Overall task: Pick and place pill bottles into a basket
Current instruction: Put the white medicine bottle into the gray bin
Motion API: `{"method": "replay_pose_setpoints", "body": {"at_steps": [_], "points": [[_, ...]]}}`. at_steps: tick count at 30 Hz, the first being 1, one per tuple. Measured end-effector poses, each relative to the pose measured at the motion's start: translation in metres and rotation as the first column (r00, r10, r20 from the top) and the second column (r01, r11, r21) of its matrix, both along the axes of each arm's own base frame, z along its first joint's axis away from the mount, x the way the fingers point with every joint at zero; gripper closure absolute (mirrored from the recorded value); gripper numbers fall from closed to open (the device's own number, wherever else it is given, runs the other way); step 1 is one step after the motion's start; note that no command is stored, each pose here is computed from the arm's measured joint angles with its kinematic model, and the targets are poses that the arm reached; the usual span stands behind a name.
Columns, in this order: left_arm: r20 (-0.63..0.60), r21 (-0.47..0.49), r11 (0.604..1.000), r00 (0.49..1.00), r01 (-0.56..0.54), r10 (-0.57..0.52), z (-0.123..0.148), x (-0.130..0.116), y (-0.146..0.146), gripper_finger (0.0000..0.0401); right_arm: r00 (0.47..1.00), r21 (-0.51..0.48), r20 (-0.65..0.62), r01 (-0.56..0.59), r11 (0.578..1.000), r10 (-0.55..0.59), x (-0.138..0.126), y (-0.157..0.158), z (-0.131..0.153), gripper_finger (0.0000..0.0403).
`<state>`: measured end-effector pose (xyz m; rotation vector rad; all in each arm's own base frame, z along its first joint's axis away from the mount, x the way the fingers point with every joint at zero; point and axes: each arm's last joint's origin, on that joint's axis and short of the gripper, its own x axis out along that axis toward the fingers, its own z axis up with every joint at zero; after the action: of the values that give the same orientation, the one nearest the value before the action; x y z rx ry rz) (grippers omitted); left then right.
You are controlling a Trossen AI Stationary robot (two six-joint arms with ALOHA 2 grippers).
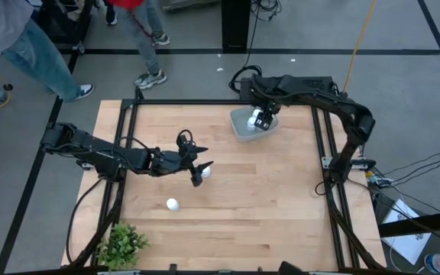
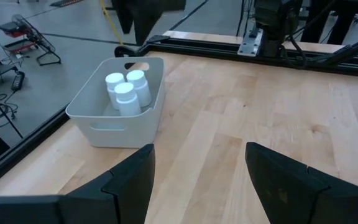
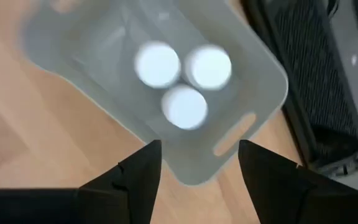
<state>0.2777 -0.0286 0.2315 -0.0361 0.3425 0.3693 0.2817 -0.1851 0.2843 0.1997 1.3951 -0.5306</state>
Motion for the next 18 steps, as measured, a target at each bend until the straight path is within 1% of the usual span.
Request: {"method": "replay_pose_setpoints", "body": {"at_steps": [2,4,7,10,13,14,16,18], "points": [[-0.008,0.002,1.000,1.000,0.000,0.000,-0.001,0.000,0.000,0.0144,0.999,-0.025,0.047,-0.027,0.999,0.028,0.005,0.013,0.009,0.0197],[-0.020,0.007,1.000,1.000,0.002,-0.002,-0.002,-0.001,0.000,0.0144,0.992,-0.039,0.096,-0.078,0.996,0.081,0.014,0.028,0.015,0.0197],[-0.014,0.007,1.000,1.000,0.002,-0.002,0.000,-0.001,0.000,0.0144,0.965,-0.015,0.210,-0.158,0.987,0.158,0.033,0.052,0.018,0.0199],[-0.005,0.006,1.000,1.000,0.001,-0.001,0.001,-0.002,0.000,0.0144,0.922,-0.004,0.306,-0.248,0.969,0.237,0.054,0.079,0.018,0.0199],[-0.001,0.004,1.000,1.000,0.009,-0.009,0.008,-0.009,-0.001,0.0144,0.872,-0.038,0.379,-0.322,0.946,0.312,0.074,0.105,0.015,0.0198],[0.014,-0.001,1.000,1.000,0.010,-0.010,0.012,-0.011,-0.001,0.0144,0.856,-0.044,0.405,-0.333,0.942,0.322,0.079,0.113,0.015,0.0198],[-0.004,-0.005,1.000,1.000,0.024,-0.024,0.016,-0.018,-0.004,0.0144,0.827,-0.052,0.443,-0.360,0.931,0.345,0.085,0.130,0.013,0.0199],[-0.023,-0.013,0.999,0.999,0.040,-0.041,0.019,-0.026,-0.009,0.0144,0.794,-0.078,0.462,-0.407,0.910,0.395,0.090,0.147,0.009,0.0202]]}}
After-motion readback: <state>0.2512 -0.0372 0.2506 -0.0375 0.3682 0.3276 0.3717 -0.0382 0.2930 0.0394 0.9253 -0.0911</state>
